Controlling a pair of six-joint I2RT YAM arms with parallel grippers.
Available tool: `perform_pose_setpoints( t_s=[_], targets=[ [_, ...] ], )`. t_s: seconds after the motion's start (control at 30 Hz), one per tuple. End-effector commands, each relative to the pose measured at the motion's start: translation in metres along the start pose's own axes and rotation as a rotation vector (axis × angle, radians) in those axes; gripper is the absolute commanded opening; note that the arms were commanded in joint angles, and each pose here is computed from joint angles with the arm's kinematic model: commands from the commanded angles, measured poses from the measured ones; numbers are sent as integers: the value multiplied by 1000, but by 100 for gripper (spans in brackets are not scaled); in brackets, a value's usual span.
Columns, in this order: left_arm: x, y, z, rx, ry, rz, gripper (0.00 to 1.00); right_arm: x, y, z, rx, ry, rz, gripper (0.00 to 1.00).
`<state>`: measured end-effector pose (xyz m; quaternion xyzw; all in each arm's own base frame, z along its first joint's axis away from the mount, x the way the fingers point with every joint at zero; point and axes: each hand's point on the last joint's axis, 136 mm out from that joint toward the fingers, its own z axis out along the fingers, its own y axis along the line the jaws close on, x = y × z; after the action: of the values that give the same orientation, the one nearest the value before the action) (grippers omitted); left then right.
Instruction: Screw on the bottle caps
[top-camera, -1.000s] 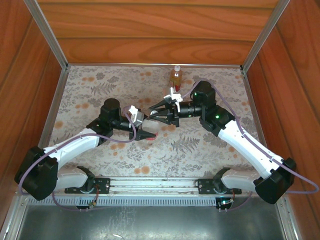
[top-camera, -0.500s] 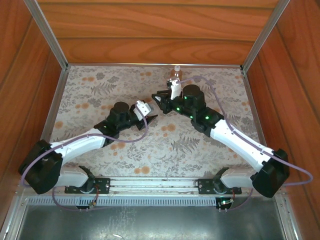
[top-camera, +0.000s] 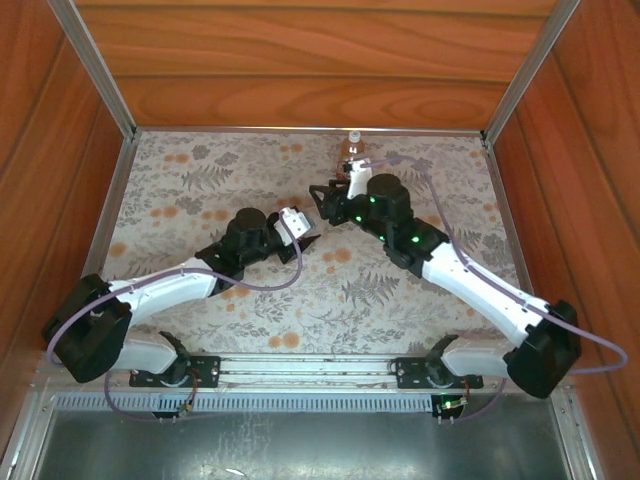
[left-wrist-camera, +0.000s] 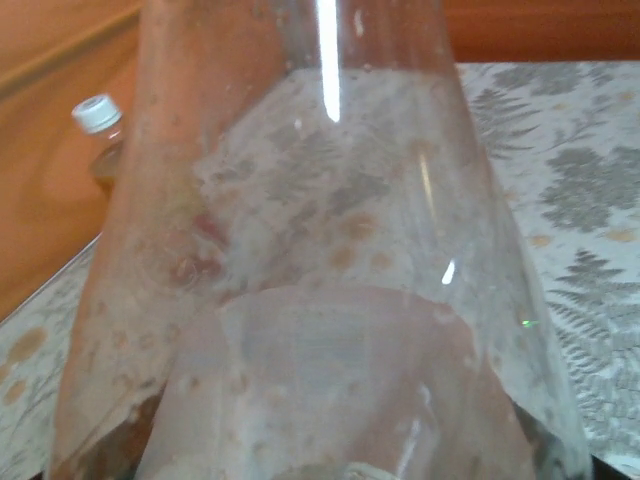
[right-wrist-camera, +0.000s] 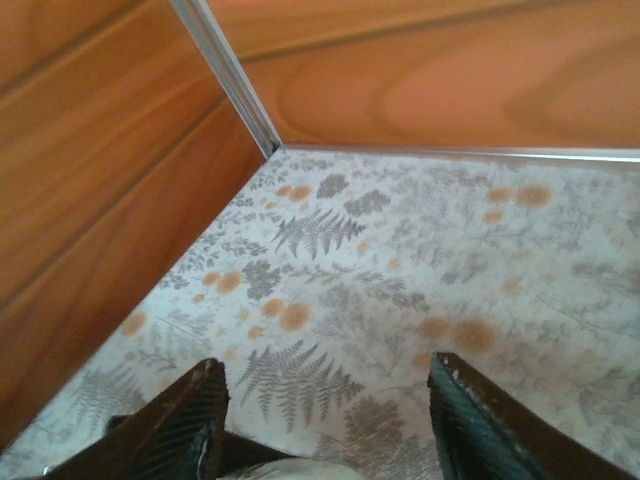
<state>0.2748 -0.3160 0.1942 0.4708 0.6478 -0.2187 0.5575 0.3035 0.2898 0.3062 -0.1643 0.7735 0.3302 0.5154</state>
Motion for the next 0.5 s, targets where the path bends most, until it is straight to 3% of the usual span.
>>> perform_pose_setpoints(
  t_s=[0.0, 0.3, 0.47],
  targets=[
    [-22, -17, -11, 114, -111, 32, 56, -23, 4, -25, -59, -86, -113, 70],
    [-23, -18, -10, 134, -117, 37, 56, 0, 39, -42, -291, 33, -175, 74],
    [-23, -19, -7, 144, -118, 32, 56, 15, 47, -35, -360, 90, -152, 69]
  ],
)
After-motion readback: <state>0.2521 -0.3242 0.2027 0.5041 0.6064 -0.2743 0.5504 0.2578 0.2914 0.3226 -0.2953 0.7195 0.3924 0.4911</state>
